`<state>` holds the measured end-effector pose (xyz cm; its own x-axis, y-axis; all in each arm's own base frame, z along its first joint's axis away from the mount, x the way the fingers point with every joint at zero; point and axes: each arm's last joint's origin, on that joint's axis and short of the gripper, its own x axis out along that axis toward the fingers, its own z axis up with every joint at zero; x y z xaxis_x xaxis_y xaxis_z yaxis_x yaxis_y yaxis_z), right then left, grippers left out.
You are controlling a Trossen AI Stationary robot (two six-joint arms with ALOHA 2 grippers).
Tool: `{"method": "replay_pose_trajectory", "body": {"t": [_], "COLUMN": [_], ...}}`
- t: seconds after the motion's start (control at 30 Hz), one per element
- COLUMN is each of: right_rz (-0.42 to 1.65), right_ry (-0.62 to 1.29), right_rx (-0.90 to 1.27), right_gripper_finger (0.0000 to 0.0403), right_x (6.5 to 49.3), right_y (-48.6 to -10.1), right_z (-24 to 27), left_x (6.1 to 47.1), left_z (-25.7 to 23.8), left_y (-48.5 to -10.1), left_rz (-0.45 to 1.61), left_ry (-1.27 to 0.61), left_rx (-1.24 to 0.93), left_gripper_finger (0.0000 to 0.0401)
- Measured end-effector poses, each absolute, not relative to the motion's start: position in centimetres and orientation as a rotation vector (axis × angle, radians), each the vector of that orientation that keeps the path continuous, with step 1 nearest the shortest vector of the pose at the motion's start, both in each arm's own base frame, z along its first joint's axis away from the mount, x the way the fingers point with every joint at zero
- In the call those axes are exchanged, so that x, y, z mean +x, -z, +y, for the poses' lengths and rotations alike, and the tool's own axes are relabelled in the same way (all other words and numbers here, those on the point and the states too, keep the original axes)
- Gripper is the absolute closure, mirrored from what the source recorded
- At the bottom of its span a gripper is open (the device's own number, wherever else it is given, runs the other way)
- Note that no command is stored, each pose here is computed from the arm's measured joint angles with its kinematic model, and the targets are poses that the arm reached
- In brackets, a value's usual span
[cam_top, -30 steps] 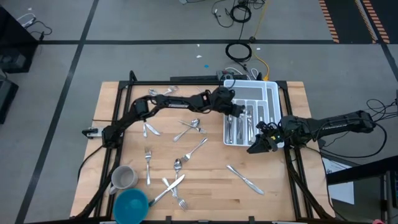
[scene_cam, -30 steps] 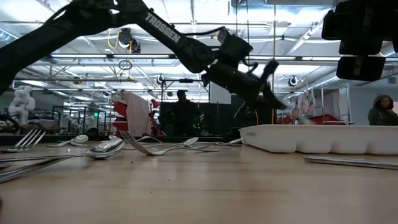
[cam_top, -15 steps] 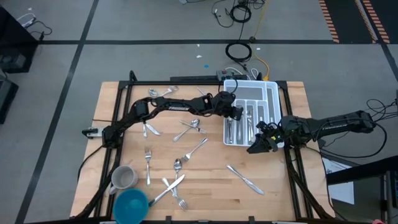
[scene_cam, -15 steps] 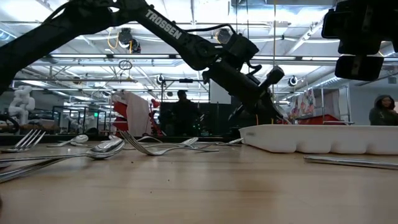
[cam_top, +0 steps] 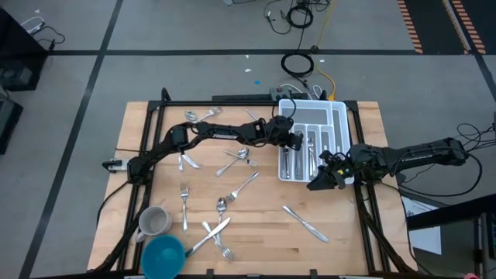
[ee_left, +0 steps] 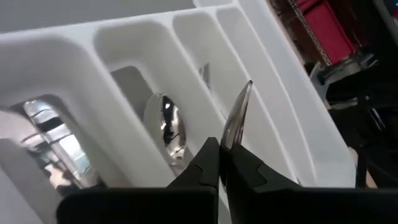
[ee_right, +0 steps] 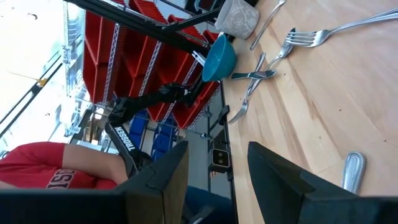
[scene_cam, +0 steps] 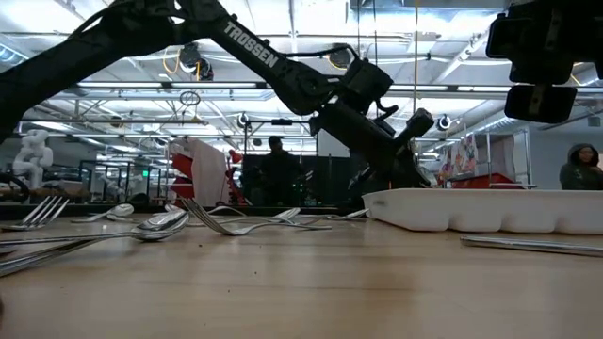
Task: Sort silverware
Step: Put the spoon into the silverware tray
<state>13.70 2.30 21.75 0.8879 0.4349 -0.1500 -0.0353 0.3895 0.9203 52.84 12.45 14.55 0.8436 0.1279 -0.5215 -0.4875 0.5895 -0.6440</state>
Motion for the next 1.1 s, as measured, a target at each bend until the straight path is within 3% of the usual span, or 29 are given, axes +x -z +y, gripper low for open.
{"method": "replay_pose_trajectory", "body": {"t": [0.33, 0.67, 1.1], "right_rz": [0.391, 0.391, 0.400], "right_ry": [-0.292, -0.292, -0.286], "right_rx": [1.127, 1.127, 1.128], "right_gripper_finger": [0.0248, 0.0248, 0.0248], "right_x": [13.8, 13.8, 13.8], "right_y": [-21.7, -21.7, -21.6], "right_z": [2.3, 2.3, 2.3], "left_x": [53.1, 53.2, 52.8], "left_z": [12.6, 12.2, 14.5], "left_y": [-12.7, -12.6, -13.5], "left_rz": [0.468, 0.486, 0.482], "left_ry": [-0.348, -0.303, -0.265], "left_rx": [-0.910, -0.861, -0.863], "left_gripper_finger": [0.0392, 0.0307, 0.0301]}}
